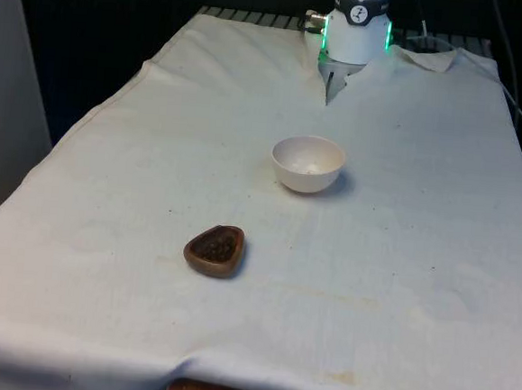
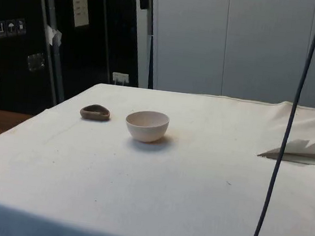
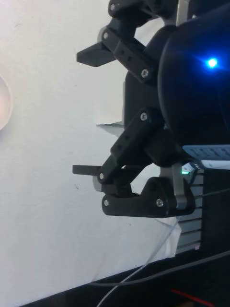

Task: Pour the coffee beans from the cup into the bowl.

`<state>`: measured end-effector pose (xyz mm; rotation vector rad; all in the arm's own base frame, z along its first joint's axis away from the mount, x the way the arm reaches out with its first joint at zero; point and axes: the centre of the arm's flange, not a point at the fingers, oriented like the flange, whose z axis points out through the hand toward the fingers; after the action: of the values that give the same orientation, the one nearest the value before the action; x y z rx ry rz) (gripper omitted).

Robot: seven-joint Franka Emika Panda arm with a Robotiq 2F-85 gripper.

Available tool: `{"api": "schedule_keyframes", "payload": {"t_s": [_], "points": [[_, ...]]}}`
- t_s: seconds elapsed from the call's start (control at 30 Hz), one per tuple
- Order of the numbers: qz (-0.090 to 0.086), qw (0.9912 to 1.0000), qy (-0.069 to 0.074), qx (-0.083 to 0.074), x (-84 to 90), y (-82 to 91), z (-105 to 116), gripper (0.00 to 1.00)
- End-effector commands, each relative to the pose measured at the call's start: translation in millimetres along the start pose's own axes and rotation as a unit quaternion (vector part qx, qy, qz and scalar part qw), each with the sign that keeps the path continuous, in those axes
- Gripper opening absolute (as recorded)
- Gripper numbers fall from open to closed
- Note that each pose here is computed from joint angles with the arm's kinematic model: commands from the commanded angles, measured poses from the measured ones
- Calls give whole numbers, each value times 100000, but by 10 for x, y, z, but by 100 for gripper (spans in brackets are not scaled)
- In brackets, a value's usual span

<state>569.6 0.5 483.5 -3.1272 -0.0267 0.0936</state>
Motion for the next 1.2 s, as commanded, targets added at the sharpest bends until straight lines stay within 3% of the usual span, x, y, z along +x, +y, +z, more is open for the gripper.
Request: {"api": "schedule_keyframes", "payload": {"t_s": [0.0, 0.9, 1.13, 1.17], "points": [[0, 100000, 50, -2, 23, 0, 5, 100], [22, 99993, 1199, -76, 884, 16, 201, 100], [26, 99967, 2546, -321, 966, 44, 261, 100], [53, 99984, 1748, -208, 966, 42, 274, 100]]}}
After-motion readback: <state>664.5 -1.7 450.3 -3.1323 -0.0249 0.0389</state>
